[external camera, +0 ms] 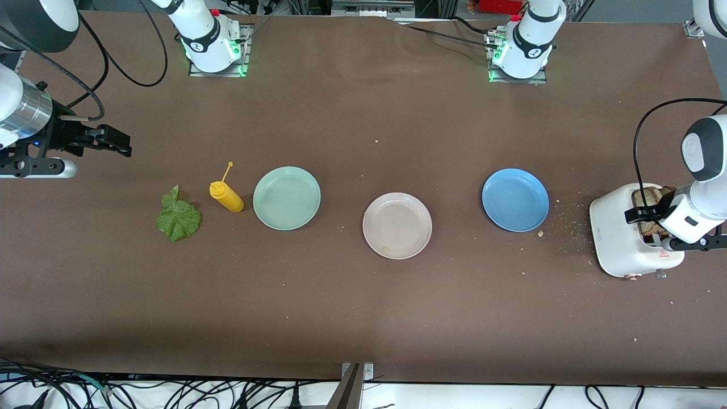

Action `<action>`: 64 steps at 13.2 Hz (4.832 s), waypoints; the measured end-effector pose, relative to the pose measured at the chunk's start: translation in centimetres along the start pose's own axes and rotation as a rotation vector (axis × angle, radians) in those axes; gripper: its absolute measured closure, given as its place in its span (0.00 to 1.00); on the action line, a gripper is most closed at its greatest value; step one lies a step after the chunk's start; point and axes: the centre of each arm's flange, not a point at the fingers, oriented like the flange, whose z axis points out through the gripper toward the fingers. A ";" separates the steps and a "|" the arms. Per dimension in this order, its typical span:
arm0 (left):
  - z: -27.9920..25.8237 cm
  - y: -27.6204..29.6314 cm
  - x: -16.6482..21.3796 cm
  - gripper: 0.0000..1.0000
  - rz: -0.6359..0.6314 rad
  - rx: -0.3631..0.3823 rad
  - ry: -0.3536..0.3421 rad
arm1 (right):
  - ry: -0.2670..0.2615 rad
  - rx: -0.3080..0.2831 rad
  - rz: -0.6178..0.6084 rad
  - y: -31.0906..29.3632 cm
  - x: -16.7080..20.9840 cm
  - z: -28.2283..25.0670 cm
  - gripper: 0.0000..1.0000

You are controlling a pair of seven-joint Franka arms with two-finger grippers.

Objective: Make sandwich in beige plate with both arms
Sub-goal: 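Reach the left gripper to the toaster and grasp a bread slice, then lift the bread slice with the left gripper and carry it to the beige plate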

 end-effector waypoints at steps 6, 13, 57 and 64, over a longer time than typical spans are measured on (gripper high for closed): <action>-1.6 -0.4 -0.3 0.86 -0.005 0.007 0.017 | 0.000 0.000 0.000 0.0 0.0 0.0 0.00; -5.6 -0.8 -1.2 0.89 -0.015 0.018 0.031 | 0.000 0.000 0.000 0.0 0.0 0.0 0.00; 9.4 43.9 0.9 0.89 0.120 -1.065 -0.196 | -0.008 0.000 0.000 0.0 0.2 0.5 0.00; 9.5 44.5 0.9 0.44 0.171 -1.063 -0.152 | -0.008 0.000 0.000 0.0 0.2 0.5 0.00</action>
